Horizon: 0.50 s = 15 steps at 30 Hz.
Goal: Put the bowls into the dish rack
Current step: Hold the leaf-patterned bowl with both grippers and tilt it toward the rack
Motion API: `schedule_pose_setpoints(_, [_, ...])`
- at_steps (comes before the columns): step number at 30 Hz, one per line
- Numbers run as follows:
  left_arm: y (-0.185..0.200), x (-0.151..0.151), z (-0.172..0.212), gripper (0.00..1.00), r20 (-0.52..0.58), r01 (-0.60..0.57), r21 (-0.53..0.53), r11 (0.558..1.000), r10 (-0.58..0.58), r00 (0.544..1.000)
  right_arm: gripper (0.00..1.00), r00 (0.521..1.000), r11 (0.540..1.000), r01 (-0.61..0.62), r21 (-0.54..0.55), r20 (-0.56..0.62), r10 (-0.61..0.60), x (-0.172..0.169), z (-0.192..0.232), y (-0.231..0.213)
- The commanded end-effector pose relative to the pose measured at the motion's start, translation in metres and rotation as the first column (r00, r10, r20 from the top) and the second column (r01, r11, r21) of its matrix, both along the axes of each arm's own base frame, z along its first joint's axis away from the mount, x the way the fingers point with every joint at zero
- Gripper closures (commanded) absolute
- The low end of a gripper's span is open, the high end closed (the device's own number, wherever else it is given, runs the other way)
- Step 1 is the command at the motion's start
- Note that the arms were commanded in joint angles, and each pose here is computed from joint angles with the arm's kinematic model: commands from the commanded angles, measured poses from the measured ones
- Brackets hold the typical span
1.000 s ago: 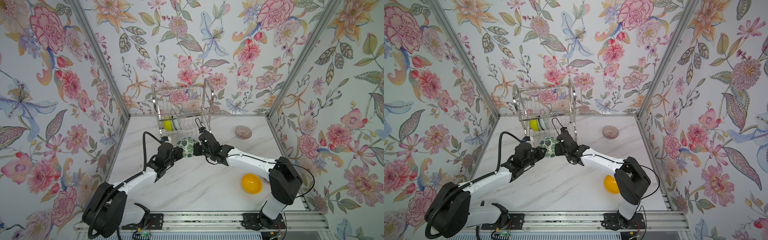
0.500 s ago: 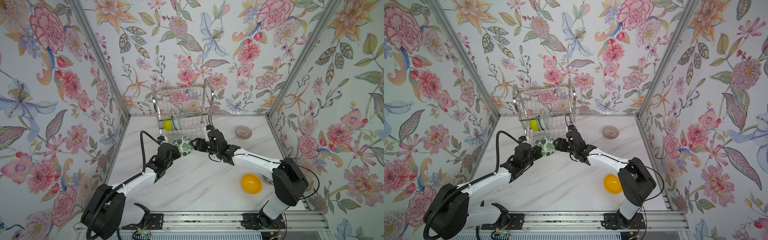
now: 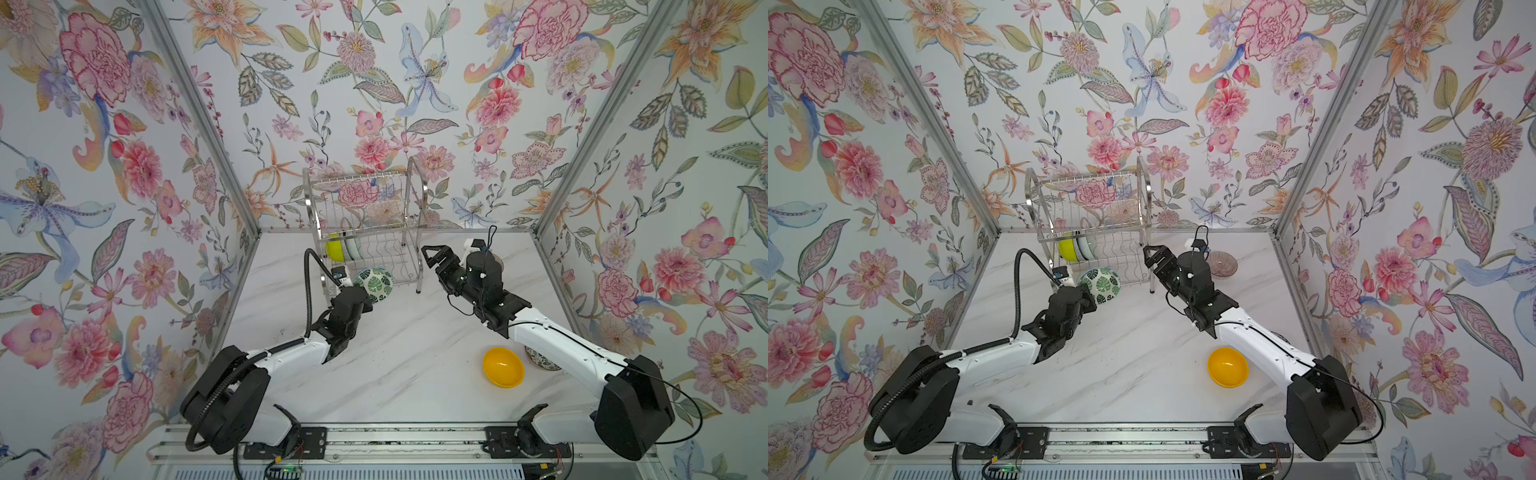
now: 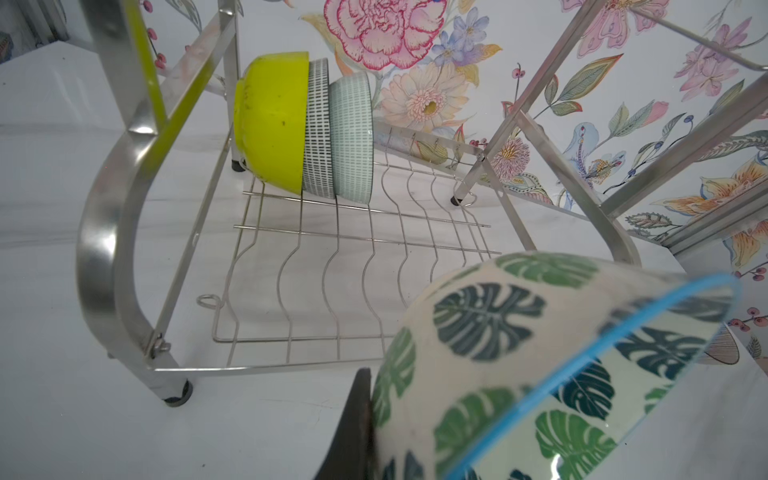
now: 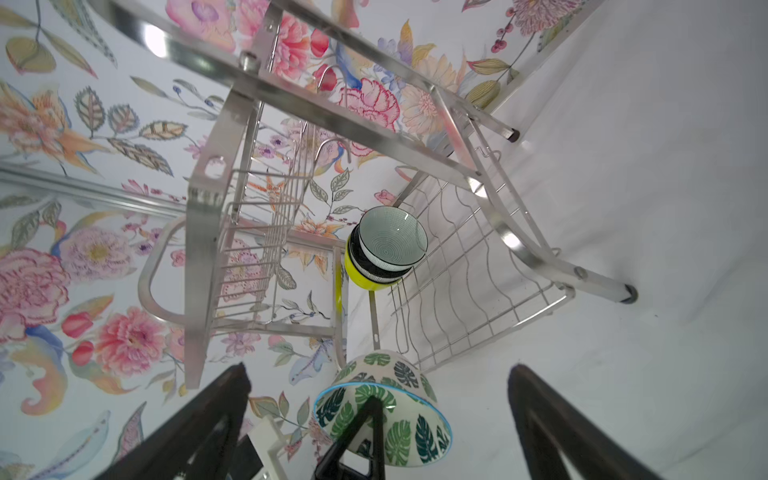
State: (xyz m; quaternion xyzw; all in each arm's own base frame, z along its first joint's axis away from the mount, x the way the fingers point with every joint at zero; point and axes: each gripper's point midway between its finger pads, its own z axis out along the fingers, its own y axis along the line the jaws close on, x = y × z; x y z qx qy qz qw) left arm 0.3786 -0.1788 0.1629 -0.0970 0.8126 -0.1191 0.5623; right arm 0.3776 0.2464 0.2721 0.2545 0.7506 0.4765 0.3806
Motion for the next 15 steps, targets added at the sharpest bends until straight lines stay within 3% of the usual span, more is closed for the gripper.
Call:
schedule_pose_setpoints(1, [-0.002,0.016,0.045,1.0,0.164,-0.075,0.029,0.997,0.069,0.984,0.01,0.99,0.969,0.103,0.226,-0.115,-0.078,-0.003,0.002,-0.01])
schedule_pose_setpoints(7, [-0.03,0.018,0.051,1.0,0.227,-0.054,0.074,0.996,0.036,0.973,0.01,0.975,0.881,0.157,0.446,-0.211,-0.067,-0.002,0.003,0.0])
schedule_pose_setpoints(15, [-0.054,0.024,0.041,1.0,0.266,-0.011,0.102,0.995,-0.016,0.964,0.02,0.968,0.806,0.18,0.563,-0.249,-0.042,-0.009,0.006,0.027])
